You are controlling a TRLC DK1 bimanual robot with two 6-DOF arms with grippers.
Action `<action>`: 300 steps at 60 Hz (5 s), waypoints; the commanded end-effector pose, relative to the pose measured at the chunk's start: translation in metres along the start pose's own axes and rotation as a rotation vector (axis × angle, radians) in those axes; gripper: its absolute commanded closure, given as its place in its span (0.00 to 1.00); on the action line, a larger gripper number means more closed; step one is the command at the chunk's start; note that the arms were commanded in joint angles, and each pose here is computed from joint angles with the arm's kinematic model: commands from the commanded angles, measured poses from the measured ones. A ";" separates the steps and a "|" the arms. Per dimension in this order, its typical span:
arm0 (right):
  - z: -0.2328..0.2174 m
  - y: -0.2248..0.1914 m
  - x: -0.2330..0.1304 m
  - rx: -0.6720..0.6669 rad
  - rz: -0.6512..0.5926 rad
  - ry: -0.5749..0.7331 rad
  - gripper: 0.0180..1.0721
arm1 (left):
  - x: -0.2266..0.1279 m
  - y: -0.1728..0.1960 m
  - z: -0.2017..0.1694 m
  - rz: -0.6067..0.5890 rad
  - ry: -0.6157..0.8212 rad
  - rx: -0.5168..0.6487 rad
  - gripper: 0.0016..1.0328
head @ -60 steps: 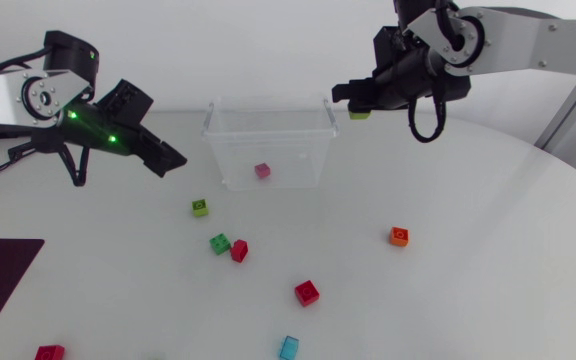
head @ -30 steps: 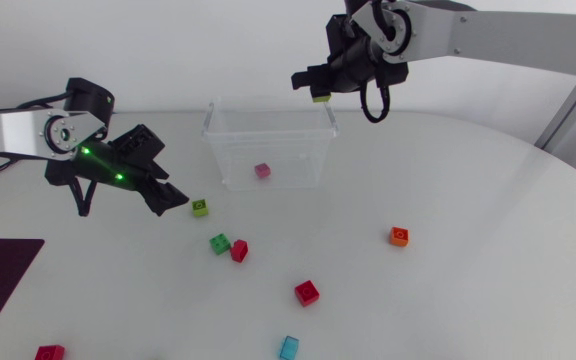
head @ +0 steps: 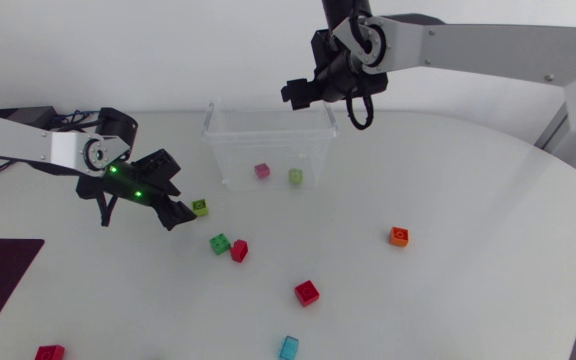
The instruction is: Pick up the duplo bricks and place them in the container
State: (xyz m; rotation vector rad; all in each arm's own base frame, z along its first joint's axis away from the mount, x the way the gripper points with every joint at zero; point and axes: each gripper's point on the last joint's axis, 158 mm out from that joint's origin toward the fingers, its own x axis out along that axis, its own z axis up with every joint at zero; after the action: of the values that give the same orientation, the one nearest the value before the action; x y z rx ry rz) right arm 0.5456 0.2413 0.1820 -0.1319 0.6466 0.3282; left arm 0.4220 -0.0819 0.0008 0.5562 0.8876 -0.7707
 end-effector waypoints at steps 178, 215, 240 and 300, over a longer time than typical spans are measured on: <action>-0.309 -0.116 -0.068 0.339 -0.243 0.574 0.73 | -0.045 0.078 0.240 0.412 -0.482 -0.204 0.09; -0.136 -0.074 -0.104 0.187 -0.131 0.206 0.73 | -0.132 0.007 0.152 0.288 -0.372 -0.070 0.05; -0.049 -0.021 -0.080 0.095 -0.036 0.070 0.73 | -0.073 -0.074 0.045 0.056 -0.152 0.058 0.05; -0.007 0.018 0.009 -0.012 0.008 0.006 0.06 | 0.023 -0.122 -0.003 -0.104 -0.008 0.134 0.05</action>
State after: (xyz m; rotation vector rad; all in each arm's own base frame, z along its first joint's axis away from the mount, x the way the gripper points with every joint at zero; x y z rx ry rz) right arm 0.5387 0.2569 0.1677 -0.1242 0.6694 0.3385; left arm 0.3372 -0.1677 -0.0191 0.6118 0.8413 -0.9215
